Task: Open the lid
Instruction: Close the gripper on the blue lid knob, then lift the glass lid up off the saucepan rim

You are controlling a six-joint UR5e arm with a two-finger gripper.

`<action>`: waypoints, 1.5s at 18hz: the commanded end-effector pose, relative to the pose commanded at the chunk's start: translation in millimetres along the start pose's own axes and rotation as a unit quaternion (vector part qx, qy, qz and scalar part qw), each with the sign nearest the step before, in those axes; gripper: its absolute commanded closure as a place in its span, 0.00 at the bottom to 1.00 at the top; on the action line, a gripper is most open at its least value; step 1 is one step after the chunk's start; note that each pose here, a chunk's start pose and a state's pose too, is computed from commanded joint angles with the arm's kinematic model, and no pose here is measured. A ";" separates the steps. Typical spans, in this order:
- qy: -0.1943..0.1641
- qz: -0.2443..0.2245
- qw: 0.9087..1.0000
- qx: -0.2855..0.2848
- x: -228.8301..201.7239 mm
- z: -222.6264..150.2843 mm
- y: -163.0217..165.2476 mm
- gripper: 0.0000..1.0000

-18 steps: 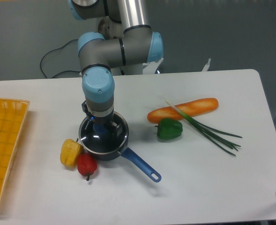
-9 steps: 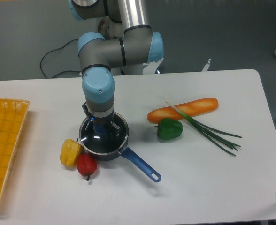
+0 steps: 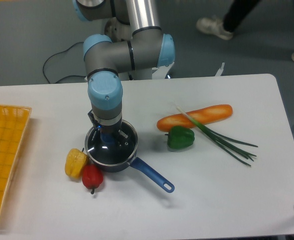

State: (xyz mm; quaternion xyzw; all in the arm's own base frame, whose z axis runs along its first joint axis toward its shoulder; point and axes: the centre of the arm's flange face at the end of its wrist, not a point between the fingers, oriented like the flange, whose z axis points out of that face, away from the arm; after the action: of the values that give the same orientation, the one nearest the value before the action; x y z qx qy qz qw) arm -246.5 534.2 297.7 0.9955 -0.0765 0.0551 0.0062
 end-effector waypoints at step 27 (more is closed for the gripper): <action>-0.010 0.086 0.996 -0.021 -93.1 -79.8 62.5 0.52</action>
State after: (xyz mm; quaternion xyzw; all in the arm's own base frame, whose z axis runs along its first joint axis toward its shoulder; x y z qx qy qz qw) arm -356.2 488.2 367.0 0.9854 -0.1630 0.0435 0.0214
